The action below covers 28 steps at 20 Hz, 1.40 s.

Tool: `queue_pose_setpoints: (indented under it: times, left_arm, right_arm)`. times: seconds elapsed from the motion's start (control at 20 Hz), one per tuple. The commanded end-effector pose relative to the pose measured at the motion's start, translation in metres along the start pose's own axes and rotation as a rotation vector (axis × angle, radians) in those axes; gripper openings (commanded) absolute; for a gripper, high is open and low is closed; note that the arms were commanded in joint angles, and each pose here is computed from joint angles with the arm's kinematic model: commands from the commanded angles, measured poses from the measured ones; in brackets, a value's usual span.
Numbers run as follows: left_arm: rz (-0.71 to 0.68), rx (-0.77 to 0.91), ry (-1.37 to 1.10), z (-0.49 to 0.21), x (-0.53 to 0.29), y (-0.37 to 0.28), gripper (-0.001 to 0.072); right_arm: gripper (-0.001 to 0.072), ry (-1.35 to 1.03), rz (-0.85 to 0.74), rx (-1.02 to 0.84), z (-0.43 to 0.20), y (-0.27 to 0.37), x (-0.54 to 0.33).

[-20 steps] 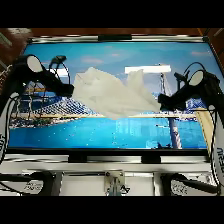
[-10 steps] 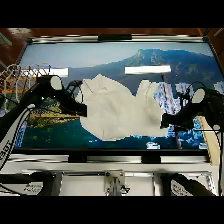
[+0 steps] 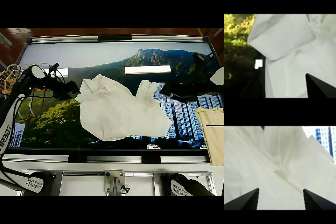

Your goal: Fold the shirts.

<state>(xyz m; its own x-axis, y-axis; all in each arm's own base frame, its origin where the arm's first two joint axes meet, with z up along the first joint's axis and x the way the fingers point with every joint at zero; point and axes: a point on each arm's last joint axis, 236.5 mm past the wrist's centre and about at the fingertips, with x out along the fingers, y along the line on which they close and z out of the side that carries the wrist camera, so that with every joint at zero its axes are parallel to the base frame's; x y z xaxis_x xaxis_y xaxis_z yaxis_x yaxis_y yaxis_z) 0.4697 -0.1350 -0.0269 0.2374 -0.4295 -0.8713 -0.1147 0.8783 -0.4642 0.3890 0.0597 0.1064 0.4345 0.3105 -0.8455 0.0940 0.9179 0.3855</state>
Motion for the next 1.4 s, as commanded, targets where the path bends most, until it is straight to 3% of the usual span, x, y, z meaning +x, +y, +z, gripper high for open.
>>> queue_pose_setpoints:
  times: [0.0, 0.35, 0.4, 0.45, 0.5, 0.55, 0.8, 1.35]
  left_arm:
    - [-0.027, 0.005, 0.062, -0.009, 0.040, 0.000, 0.0677]
    - [-0.009, 0.009, 0.153, -0.031, 0.072, 0.006, 0.0676]
    - [-0.009, 0.008, 0.155, -0.031, 0.072, 0.006, 0.0631]
    - [-0.009, 0.008, 0.155, -0.031, 0.072, 0.006, 0.0422]
    - [-0.009, 0.009, 0.154, -0.031, 0.072, 0.006, 0.0162]
    - [-0.011, 0.014, 0.151, -0.031, 0.070, 0.005, 0.0042]
    - [-0.038, 0.199, 0.089, -0.022, 0.032, -0.015, 0.0041]
    - [-0.093, 0.382, -0.151, -0.003, -0.076, -0.074, 0.0042]
  right_arm:
    - [0.0658, -0.110, 0.083, 0.028, 0.028, 0.023, -0.009]
    - [0.0658, 0.005, 0.134, 0.061, 0.014, 0.035, 0.027]
    - [0.0660, 0.032, 0.138, 0.055, 0.010, 0.040, 0.039]
    - [0.0676, 0.056, 0.138, 0.047, 0.006, 0.044, 0.053]
    - [0.0676, 0.072, 0.139, 0.041, 0.003, 0.048, 0.067]
    - [0.0676, 0.074, 0.140, 0.036, 0.003, 0.053, 0.083]
    - [0.0676, -0.014, 0.097, 0.046, 0.030, 0.039, 0.139]
    - [0.0672, 0.312, 0.131, -0.145, -0.045, 0.073, 0.243]
